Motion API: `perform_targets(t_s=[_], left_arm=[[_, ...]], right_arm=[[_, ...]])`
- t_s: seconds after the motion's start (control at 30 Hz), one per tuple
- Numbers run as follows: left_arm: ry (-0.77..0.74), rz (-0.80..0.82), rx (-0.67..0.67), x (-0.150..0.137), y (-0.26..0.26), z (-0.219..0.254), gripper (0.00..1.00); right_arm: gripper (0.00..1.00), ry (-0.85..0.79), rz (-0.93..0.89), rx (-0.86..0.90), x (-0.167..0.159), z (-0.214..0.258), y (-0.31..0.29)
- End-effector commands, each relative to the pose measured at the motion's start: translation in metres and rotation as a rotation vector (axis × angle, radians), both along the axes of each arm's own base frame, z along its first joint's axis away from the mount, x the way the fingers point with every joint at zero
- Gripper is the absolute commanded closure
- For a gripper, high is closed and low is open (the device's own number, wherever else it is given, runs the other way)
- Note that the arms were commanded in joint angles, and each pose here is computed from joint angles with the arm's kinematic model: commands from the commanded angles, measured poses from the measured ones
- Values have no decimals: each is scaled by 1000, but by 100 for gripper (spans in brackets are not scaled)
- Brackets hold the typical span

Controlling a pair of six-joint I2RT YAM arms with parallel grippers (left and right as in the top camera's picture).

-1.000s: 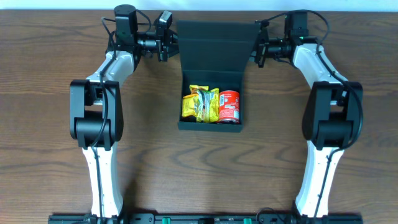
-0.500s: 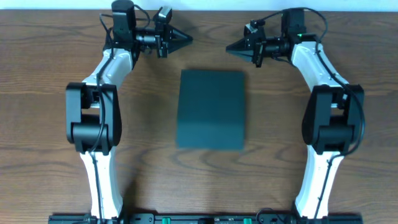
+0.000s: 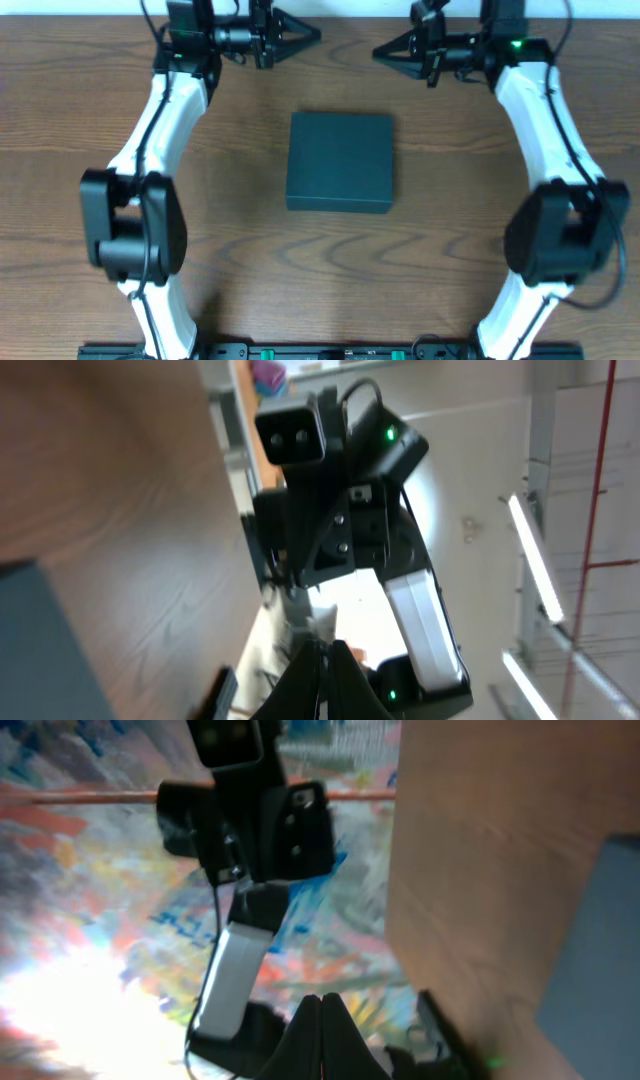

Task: Pack container

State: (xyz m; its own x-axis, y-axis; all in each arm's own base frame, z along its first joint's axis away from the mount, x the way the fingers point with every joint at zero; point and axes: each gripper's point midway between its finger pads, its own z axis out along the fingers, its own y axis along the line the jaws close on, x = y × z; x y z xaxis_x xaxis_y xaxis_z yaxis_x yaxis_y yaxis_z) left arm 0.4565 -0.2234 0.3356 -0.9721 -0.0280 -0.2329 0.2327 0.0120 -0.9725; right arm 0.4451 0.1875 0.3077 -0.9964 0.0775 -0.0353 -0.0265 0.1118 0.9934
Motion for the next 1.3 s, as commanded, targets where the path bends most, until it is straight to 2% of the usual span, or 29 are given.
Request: perform_targets(t_s=[0.0,0.17,0.3,0.43,0.53,0.67,0.73,0.8,0.93,1.03,1.2,1.27], left_arm=[[-147,52,-14,-17,5,52,94],[-173,118,-20,-23,9,77,94],[-119,266,-2,-5,15,77,94],[-62,433,106,16,26,48,94],[-18,548,310,24,41,-2,94],[34,653,779,8,82,-88,94],[4,629,989,-7,98,-114,94],[-11,604,1178,-22,115,-131,94],[22,617,1507,-49,158,-148,94],[64,590,1619,-67,174,-155,94],[120,454,1690,-93,181,-197,94],[169,391,1678,-108,177,-223,94]], right_arm=[[98,-132,-115,-104,-10,37,-4],[98,-140,-312,-392,-37,34,-33],[98,-103,-452,-652,-68,25,-70],[98,-131,-526,-849,-92,23,-97],[99,-177,-540,-1023,-100,15,-114],[99,-253,-468,-1227,-105,0,-126],[98,-267,-420,-1289,-105,-9,-128],[98,-227,-407,-1358,-107,-23,-137],[98,-117,-389,-1386,-113,-59,-148],[98,-15,-362,-1414,-122,-93,-161],[99,44,-306,-1367,-129,-141,-154],[98,56,-298,-1355,-130,-155,-151]])
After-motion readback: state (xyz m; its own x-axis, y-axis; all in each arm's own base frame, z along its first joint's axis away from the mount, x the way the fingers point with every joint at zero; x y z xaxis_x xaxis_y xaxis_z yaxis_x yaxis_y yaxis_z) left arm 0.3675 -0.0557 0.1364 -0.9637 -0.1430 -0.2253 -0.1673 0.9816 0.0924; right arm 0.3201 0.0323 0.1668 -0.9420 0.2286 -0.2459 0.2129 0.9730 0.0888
